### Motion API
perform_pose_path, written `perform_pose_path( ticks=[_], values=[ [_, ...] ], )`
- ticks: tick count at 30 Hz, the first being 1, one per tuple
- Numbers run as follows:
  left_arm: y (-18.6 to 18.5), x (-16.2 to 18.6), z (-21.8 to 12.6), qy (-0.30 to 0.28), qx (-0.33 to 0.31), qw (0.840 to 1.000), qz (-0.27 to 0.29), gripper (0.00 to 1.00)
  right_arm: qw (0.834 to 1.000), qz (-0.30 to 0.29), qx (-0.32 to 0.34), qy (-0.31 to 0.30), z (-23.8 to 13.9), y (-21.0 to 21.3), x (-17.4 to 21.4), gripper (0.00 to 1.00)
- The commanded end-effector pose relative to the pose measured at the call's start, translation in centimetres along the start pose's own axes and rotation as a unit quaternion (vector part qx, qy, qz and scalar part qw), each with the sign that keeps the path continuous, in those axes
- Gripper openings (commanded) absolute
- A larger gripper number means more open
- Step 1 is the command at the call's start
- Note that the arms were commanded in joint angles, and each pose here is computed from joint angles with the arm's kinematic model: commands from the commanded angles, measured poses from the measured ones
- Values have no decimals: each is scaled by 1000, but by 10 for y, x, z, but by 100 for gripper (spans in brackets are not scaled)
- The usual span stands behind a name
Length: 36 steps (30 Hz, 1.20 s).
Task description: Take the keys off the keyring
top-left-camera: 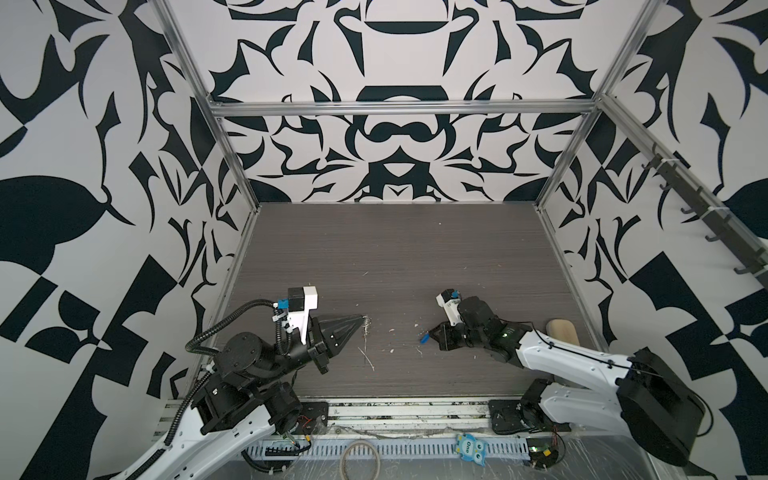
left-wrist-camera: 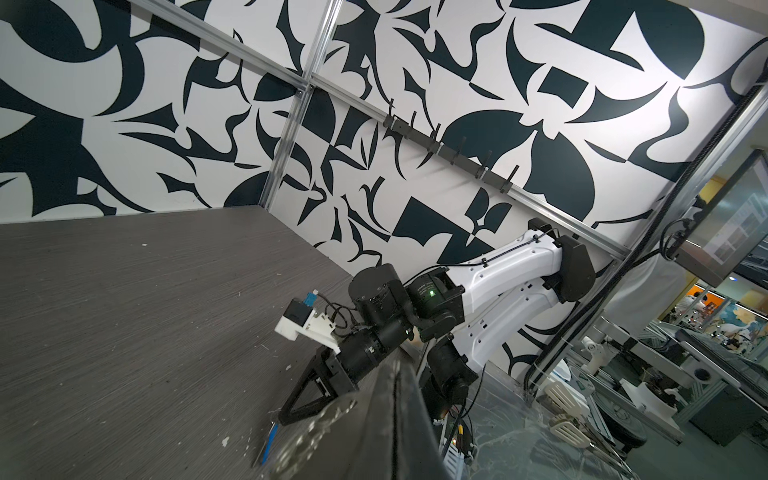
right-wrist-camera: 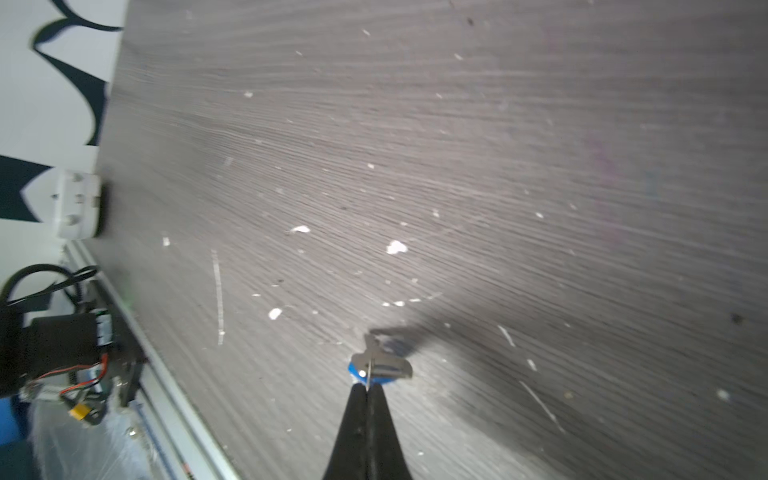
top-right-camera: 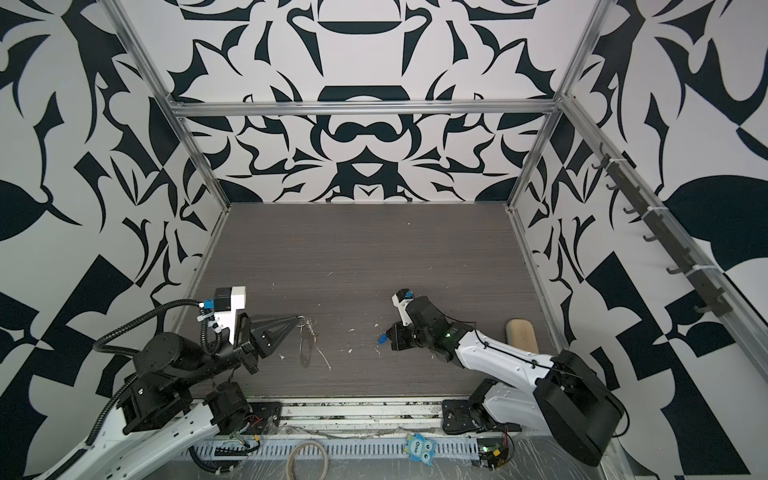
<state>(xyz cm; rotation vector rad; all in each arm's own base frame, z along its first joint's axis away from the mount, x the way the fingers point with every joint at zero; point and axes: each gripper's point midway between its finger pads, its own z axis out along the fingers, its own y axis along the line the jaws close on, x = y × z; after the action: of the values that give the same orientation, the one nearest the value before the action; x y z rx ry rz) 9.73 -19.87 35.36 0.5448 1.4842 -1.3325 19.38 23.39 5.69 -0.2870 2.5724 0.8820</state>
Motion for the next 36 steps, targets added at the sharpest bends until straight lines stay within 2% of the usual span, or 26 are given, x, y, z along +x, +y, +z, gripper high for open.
perform_pose_path(
  ticks=[1, 3, 6, 9, 12, 15, 20, 24, 28, 32, 36],
  values=[
    [-3, -9, -3, -23, 3, 1000, -3, 0, 999, 17, 39, -5, 1, -13, -5, 11],
    [0, -9, -4, -24, -3, 1000, -6, 0, 998, 16, 53, -10, -2, -17, -7, 25],
    [2, -9, -5, -29, -9, 1000, -8, 0, 998, 6, 57, -36, -16, -11, -21, 37],
    [5, -10, -6, -33, -16, 999, -10, 0, 996, -19, 41, -74, -38, 7, -41, 43],
    [7, -10, -6, -37, -21, 999, -13, 0, 991, -55, -30, -118, -65, 47, -62, 48],
    [10, -13, -6, -44, -28, 999, -15, 0, 974, -94, -122, -169, -98, 94, -82, 51],
    [17, -16, -4, -55, -46, 997, -20, 0, 936, -174, -226, -207, -143, 173, -93, 57],
    [21, -18, -1, -58, -57, 996, -24, 0, 903, -255, -270, -214, -163, 232, -78, 58],
    [22, -19, 3, -57, -58, 996, -27, 0, 876, -300, -300, -229, -173, 272, -66, 58],
    [22, -19, 6, -55, -55, 996, -29, 0, 871, -320, -301, -222, -163, 287, -62, 58],
    [20, -19, 8, -53, -51, 997, -31, 0, 881, -323, -280, -202, -144, 285, -61, 56]
  ],
)
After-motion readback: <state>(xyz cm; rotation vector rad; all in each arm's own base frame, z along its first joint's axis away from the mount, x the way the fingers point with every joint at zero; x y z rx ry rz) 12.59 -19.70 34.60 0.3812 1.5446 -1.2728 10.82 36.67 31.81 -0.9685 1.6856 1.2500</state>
